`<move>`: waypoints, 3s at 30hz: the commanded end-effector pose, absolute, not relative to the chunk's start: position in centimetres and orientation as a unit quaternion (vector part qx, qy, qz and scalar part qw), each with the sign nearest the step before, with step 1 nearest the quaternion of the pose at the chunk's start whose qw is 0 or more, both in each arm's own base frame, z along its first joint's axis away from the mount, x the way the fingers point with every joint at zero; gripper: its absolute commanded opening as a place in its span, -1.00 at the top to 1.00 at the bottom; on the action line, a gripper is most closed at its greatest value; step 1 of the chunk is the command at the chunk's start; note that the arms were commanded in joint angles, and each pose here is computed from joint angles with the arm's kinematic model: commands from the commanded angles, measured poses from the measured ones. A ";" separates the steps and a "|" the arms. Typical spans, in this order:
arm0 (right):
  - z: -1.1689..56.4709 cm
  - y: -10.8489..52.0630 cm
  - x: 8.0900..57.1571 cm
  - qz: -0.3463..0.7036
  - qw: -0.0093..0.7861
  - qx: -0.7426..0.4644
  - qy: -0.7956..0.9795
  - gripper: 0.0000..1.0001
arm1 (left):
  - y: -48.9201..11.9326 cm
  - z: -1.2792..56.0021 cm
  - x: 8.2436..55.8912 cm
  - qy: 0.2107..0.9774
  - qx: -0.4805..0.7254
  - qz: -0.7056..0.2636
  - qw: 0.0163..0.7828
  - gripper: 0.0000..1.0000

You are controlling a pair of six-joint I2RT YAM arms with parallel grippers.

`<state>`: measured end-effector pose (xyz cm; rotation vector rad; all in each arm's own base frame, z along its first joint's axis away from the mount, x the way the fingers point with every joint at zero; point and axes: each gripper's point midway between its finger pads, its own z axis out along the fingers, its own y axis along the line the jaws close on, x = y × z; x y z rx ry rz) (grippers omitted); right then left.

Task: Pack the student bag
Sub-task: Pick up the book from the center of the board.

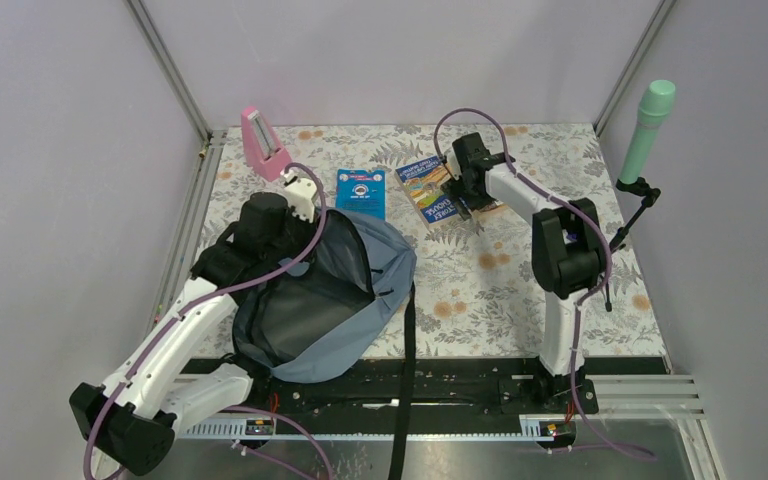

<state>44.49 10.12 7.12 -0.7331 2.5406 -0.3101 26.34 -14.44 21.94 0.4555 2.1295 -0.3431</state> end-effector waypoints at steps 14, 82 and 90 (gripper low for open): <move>3.1 6.4 47.6 -0.214 0.155 -0.369 0.891 -0.57 | -13.1 25.2 28.2 0.833 0.137 -0.126 0.521 1.00; 17.7 18.2 26.7 0.285 0.435 -0.095 0.849 1.00 | -43.1 20.1 32.4 0.754 -0.027 -0.611 0.239 -0.98; 17.0 19.7 26.4 0.292 0.423 -0.118 0.850 1.00 | -44.1 16.5 33.1 0.791 -0.008 -0.569 0.226 -0.98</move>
